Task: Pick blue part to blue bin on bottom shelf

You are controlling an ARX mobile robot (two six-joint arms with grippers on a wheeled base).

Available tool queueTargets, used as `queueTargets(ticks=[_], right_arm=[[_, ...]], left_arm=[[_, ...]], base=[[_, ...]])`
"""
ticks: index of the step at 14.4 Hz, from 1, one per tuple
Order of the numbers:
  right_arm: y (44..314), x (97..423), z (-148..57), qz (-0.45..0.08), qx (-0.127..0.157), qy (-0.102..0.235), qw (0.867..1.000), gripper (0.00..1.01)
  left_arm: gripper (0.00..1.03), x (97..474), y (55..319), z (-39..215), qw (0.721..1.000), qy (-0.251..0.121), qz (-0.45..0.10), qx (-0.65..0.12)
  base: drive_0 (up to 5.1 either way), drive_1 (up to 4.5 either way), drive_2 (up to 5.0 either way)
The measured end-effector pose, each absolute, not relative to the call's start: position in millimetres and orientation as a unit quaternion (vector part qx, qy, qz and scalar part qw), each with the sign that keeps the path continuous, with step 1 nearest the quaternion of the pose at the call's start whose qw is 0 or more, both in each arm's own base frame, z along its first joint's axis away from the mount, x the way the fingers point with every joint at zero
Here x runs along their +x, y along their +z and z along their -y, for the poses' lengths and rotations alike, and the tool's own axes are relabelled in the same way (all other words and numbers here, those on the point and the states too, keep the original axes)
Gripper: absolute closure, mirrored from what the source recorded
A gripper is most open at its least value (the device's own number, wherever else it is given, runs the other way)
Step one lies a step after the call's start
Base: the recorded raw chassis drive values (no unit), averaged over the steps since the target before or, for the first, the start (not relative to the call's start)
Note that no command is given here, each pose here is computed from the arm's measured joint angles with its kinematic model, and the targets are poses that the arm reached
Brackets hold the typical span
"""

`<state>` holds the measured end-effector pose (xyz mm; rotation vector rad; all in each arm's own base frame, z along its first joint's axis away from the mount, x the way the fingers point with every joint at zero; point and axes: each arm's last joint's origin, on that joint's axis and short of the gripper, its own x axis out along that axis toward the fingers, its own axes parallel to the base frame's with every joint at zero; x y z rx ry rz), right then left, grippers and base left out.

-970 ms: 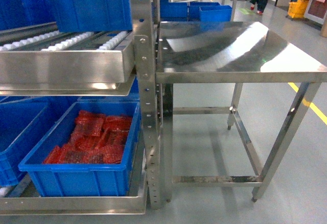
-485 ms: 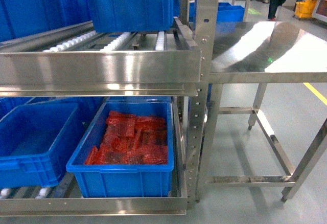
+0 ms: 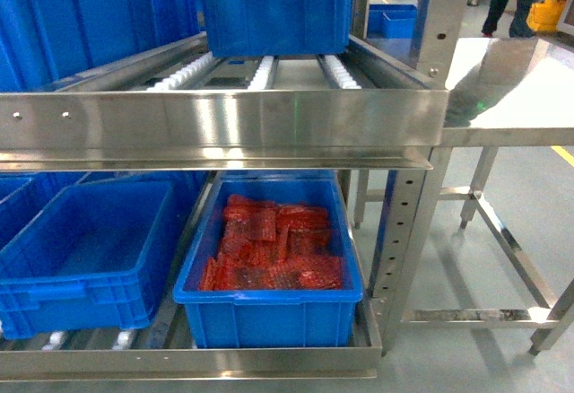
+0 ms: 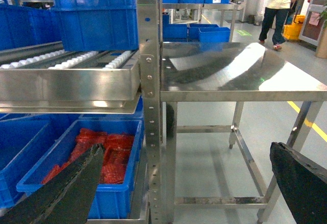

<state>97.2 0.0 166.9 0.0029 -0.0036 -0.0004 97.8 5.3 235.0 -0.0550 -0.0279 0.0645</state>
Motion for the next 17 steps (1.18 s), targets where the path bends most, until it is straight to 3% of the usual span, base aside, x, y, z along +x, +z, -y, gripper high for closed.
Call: queueTargets(ticks=[8,17], right_arm=[[167.1,97.2,0.0,0.003,0.001,0.0,1.0,0.03],[166.8,97.2,-0.1,0.001,0.001,0.001,1.0,0.03]], left_arm=[[0.59,97.7,235.3,-5.3,0.999,0.032,0.015,-0.027],[0.59,97.7,235.4,-5.4,0.999,0.034,0.016,-0.027]], base=[[-4.9,2.29,2.3],[-0.1,-0.09,-0.1]])
